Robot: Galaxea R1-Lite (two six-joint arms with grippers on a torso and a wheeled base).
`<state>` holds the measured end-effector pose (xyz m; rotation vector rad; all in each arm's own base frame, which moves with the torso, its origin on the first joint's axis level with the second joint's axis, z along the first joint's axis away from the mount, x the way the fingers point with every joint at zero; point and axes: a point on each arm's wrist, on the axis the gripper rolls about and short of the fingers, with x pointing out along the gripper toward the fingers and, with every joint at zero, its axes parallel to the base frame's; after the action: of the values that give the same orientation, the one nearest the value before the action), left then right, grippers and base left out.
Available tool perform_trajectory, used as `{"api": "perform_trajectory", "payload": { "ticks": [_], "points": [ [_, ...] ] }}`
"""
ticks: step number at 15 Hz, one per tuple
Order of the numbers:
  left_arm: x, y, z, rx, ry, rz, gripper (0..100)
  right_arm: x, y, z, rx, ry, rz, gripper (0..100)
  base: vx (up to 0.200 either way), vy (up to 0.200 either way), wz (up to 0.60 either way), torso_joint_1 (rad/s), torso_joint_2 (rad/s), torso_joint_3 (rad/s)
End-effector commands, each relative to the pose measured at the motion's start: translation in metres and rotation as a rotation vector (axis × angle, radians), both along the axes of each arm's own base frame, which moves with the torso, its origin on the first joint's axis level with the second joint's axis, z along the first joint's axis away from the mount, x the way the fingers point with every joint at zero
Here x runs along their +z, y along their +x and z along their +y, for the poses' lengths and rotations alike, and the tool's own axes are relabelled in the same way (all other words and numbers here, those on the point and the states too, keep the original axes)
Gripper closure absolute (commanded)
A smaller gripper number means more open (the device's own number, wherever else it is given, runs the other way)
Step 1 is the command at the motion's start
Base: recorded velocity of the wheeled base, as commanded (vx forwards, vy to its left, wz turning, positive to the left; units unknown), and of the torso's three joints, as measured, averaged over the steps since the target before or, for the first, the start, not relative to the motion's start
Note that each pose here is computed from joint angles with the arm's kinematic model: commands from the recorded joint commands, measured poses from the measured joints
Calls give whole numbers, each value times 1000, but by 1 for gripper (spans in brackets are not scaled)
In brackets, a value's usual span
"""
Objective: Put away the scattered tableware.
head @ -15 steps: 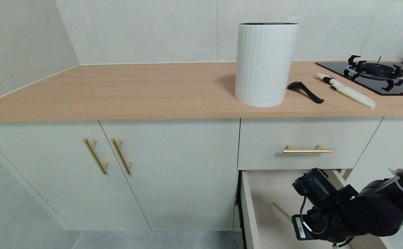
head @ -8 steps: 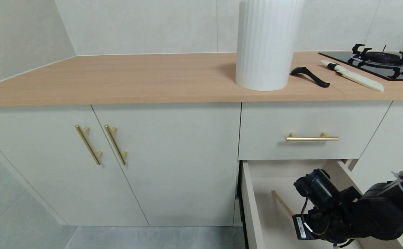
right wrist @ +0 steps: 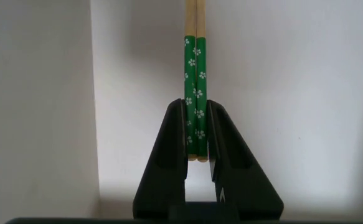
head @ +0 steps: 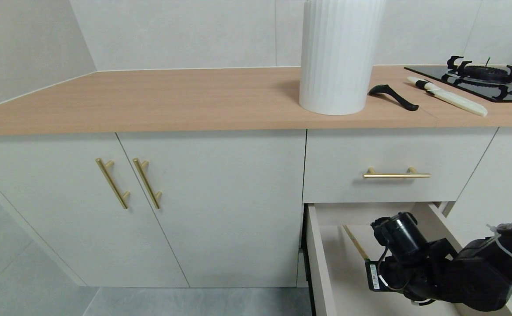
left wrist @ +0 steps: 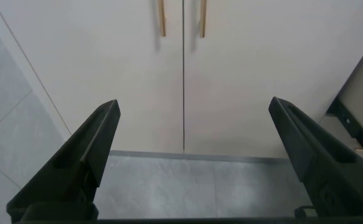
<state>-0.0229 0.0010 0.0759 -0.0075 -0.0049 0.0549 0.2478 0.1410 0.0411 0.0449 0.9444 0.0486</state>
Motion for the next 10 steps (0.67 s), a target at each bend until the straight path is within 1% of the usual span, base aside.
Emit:
{"api": "perform_trajectory", "payload": {
  "ticks": [1,3,6,7,10],
  "points": [
    [0,0,0,0,0,0,0,-33,6,3,-1,-39,60,100,0,0,0,0,0,0],
    [0,0,0,0,0,0,0,-53,8,4,-1,-65,105,100,0,0,0,0,0,0],
    [0,0,0,0,0,0,0,-69,9,5,1,-94,148,100,0,0,0,0,0,0],
    [0,0,0,0,0,0,0,-72,9,5,0,-99,154,100,0,0,0,0,0,0],
    [0,0,0,0,0,0,0,-73,11,7,0,-83,126,100,0,0,0,0,0,0]
  ]
}}
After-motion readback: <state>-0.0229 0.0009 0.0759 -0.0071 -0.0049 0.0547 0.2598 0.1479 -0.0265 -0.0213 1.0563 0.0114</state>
